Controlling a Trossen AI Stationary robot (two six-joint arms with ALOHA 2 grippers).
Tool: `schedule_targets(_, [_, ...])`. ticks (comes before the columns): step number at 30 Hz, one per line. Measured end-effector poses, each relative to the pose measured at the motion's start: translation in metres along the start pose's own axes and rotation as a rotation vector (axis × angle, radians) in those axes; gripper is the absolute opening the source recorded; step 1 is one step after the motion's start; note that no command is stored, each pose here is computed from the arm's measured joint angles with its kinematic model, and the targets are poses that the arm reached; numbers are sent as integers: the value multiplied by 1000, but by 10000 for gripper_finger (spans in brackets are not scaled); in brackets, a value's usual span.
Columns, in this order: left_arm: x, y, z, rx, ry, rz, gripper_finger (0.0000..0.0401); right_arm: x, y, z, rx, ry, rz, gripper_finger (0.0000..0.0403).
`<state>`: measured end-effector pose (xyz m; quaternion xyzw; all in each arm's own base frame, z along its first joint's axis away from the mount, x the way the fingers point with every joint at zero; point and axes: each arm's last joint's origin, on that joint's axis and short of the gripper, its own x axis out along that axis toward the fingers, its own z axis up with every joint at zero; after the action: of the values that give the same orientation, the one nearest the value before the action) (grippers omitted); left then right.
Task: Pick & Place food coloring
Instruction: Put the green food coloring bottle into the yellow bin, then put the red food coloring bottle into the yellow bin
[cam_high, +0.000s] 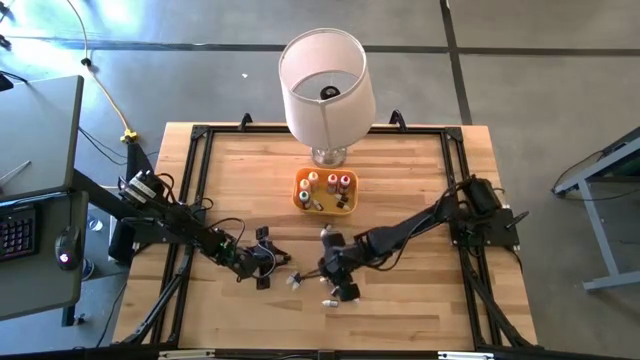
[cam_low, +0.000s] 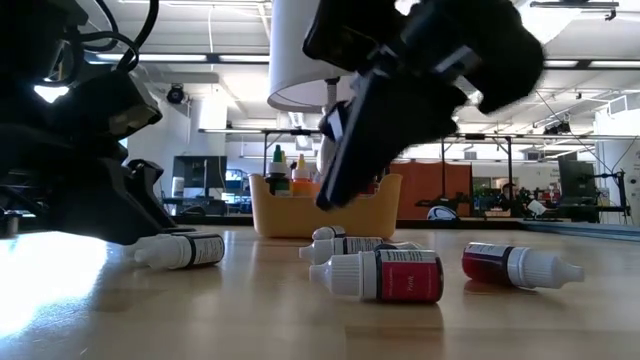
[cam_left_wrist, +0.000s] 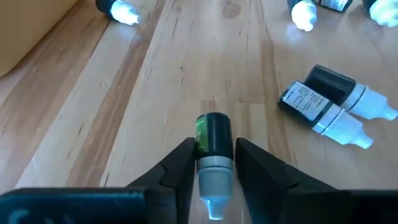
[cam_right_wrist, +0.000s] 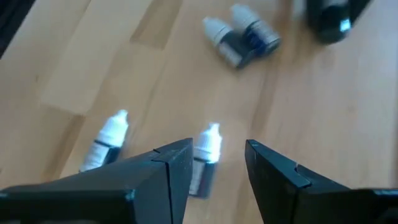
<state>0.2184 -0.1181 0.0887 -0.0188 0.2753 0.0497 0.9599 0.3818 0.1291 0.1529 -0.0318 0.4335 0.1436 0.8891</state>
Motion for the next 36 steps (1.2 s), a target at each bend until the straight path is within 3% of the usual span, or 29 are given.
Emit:
schedule_targets(4, [1, -2, 7, 22, -36, 34, 96, 5, 8, -6, 6, 38, -56, 140])
schedule_targets(13, [8, -2, 61, 104, -167, 120, 79, 5, 13, -12, 78, 85, -67, 140])
schedule_targets(21, [37, 52, 117, 139, -19, 289, 78, 5, 18, -13, 70, 90, -63, 140])
schedule_targets(27, [47, 101, 148, 61, 55, 343, 81, 11, 17, -14, 69, 77, -75, 140])
schedule_targets(31, [48, 114, 157, 56, 45, 285, 108, 17, 16, -18, 68, 92, -83, 140])
schedule_targets(36, [48, 115, 158, 73, 45, 290, 146, 18, 16, -18, 66, 94, -112, 140])
